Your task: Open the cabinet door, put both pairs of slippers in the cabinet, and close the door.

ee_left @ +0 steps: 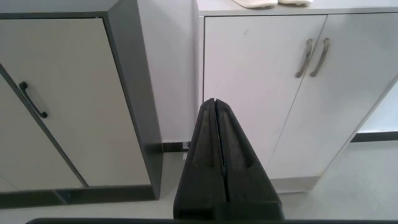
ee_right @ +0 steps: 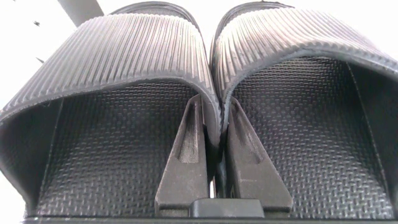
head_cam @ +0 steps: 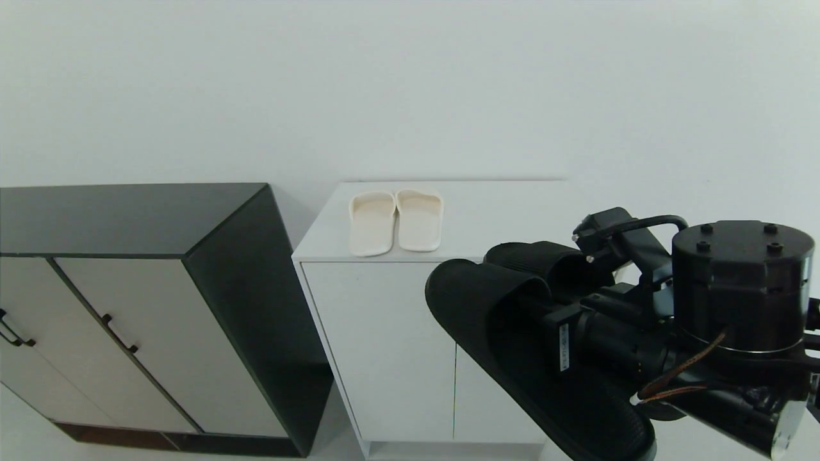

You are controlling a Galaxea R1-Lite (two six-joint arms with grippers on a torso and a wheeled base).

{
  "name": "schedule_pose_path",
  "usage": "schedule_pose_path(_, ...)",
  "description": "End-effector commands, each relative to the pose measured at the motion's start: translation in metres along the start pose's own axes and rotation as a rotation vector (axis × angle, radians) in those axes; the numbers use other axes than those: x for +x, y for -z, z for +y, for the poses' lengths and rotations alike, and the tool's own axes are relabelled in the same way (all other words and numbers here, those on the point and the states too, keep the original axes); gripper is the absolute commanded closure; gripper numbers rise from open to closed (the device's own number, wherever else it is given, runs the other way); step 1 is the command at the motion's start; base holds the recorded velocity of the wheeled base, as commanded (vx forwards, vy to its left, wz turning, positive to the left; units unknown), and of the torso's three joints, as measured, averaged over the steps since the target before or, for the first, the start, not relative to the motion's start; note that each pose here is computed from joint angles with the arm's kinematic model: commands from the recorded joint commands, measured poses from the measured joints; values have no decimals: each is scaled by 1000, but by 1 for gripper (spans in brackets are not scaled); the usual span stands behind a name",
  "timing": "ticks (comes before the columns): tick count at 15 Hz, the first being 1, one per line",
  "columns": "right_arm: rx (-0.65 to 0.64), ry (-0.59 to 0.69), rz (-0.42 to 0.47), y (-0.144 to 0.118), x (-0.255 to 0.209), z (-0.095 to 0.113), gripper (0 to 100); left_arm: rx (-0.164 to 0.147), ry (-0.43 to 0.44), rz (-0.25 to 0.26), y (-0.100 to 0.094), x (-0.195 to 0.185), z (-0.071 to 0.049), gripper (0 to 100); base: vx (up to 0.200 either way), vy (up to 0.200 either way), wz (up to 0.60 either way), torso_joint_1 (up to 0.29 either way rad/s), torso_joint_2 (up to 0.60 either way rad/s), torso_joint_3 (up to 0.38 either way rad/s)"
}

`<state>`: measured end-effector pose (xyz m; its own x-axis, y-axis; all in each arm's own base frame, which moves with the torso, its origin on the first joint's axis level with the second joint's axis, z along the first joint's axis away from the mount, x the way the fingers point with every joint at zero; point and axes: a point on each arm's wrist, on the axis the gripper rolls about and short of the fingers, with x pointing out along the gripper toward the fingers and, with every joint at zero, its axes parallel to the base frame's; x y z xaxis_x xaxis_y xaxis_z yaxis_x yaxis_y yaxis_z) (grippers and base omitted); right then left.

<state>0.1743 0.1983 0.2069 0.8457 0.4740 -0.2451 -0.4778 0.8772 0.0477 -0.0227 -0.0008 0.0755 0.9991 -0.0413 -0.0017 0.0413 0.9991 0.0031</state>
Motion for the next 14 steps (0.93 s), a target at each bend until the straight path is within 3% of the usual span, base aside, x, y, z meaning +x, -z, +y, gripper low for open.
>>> schedule_pose_path(1, -1, 0, 3, 1, 1, 0, 100, 0, 0, 1, 0, 0, 0, 100, 0, 0, 0, 0, 0, 0)
schedule_pose_path(9, -3, 0, 12, 4, 0, 0, 100, -2, 0, 1, 0, 0, 0, 100, 0, 0, 0, 0, 0, 0)
schedule_pose_path(14, -17, 0, 16, 5, 0, 0, 100, 1, 0, 1, 0, 0, 0, 100, 0, 0, 0, -161, 401, 228)
